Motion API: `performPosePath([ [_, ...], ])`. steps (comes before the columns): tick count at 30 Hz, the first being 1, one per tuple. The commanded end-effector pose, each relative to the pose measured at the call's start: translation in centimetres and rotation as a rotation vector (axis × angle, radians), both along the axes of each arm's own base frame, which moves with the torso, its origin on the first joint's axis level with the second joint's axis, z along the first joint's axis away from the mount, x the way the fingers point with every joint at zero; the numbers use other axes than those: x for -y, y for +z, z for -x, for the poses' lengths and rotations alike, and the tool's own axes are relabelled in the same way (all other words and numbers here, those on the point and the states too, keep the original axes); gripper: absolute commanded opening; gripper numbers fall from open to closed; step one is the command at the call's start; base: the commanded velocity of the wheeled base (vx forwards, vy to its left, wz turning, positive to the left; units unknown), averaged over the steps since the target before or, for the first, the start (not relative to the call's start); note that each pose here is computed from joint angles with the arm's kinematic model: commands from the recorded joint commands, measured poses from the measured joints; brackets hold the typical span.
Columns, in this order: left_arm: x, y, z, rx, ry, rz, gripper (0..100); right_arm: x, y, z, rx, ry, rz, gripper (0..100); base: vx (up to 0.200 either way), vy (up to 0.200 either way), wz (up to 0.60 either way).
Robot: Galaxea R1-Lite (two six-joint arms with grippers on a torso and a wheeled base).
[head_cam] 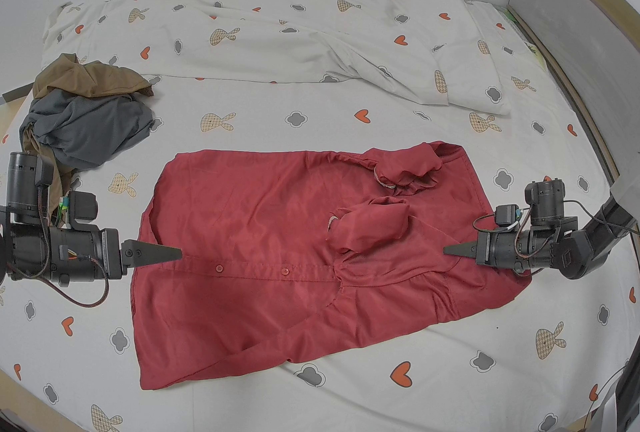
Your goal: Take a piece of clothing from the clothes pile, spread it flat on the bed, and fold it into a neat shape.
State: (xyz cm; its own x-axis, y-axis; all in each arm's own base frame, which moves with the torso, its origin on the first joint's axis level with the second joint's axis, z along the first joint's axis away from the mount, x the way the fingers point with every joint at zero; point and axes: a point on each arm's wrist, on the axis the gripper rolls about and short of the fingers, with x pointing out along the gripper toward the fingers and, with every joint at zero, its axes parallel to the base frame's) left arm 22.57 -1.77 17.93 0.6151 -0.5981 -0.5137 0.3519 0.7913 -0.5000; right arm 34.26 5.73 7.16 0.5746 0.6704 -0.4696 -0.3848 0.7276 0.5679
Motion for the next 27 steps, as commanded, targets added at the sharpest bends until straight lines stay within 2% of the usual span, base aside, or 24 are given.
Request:
performPosePath([
  [1,0.0,0.0,0.0,0.001,0.0,0.0,100,0.1,0.1,1.1,-0.015,0.0,0.002,0,0.0,0.0,0.0],
  [9,0.3,-0.1,0.1,-0.004,-0.012,0.0,100,1.4,1.7,3.8,-0.001,-0.027,-0.002,0,0.0,0.0,0.0],
  [14,0.4,-0.2,0.2,-0.009,-0.018,0.0,100,2.5,2.5,6.5,-0.015,0.035,-0.075,0,0.0,0.0,0.0],
  [18,0.4,-0.1,0.3,-0.004,-0.02,0.0,100,2.6,1.8,7.8,-0.063,0.051,-0.091,0,0.0,0.0,0.0],
  [22,0.4,0.0,0.4,0.001,-0.02,0.0,100,2.4,0.1,9.7,-0.153,0.062,-0.083,0,0.0,0.0,0.0],
  [27,0.4,0.0,0.4,0.004,-0.02,0.0,100,2.3,-1.2,11.2,-0.182,0.101,-0.048,0,0.0,0.0,0.0],
])
